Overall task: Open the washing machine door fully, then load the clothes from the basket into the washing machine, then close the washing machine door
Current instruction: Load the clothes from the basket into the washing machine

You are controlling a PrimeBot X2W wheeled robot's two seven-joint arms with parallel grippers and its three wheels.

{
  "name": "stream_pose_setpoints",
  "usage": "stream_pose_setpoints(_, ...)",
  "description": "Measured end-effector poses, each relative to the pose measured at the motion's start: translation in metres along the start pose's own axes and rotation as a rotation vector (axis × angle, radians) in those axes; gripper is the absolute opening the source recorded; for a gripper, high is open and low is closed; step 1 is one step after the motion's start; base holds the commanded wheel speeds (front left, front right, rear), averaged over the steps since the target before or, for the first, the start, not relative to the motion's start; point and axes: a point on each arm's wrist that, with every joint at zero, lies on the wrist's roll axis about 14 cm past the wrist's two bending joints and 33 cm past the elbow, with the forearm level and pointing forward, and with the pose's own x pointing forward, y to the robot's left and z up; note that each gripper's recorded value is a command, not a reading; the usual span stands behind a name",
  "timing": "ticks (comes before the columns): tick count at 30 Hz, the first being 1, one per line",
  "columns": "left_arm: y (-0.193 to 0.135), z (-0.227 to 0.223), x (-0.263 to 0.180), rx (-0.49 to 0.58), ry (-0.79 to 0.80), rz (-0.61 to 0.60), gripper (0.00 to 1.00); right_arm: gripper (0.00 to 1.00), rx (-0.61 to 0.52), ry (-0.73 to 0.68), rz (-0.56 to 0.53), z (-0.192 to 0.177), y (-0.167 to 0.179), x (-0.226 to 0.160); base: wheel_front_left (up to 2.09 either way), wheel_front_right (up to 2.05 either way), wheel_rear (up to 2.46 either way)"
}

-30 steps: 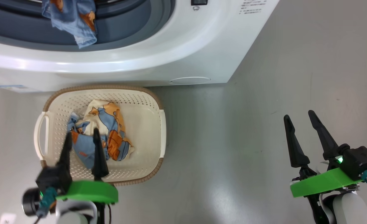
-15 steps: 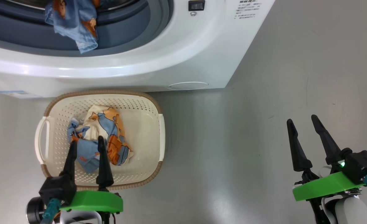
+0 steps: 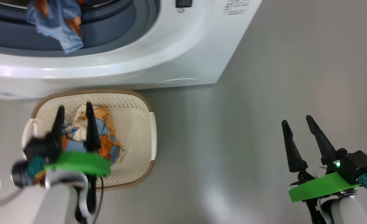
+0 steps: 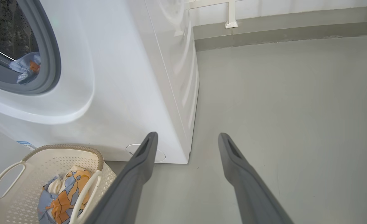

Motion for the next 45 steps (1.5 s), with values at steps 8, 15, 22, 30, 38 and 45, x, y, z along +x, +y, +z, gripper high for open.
stream_pose_setpoints(8, -0.017, 0.031, 0.061, 0.019, -0.03, -0.033, 1.0, 1.0, 0.007, 0.018, -0.026, -0.007, -0.006, -0.002, 0.0, 0.0, 0.0)
stream_pose_setpoints(15, -0.023, 0.031, 0.096, 0.058, 0.015, -0.04, 1.0, 1.0, 0.003, 0.018, -0.051, -0.007, -0.014, -0.003, 0.0, 0.0, 0.0)
stream_pose_setpoints(22, -0.018, 0.021, 0.113, 0.109, 0.06, -0.024, 1.0, 1.0, 0.003, 0.021, -0.076, -0.007, -0.021, -0.008, 0.0, 0.0, 0.0)
stream_pose_setpoints(30, -0.016, 0.009, 0.123, 0.143, 0.113, -0.005, 1.0, 1.0, 0.008, 0.02, -0.09, -0.006, -0.025, -0.011, 0.0, 0.0, 0.0)
stream_pose_setpoints(38, -0.017, 0.0, 0.128, 0.181, 0.158, -0.01, 0.0, 1.0, 0.007, 0.015, -0.092, -0.004, -0.025, -0.011, 0.0, 0.0, 0.0)
stream_pose_setpoints(45, -0.018, -0.001, 0.135, 0.213, 0.168, -0.017, 0.0, 1.0, 0.015, 0.011, -0.104, -0.002, -0.028, -0.013, 0.0, 0.0, 0.0)
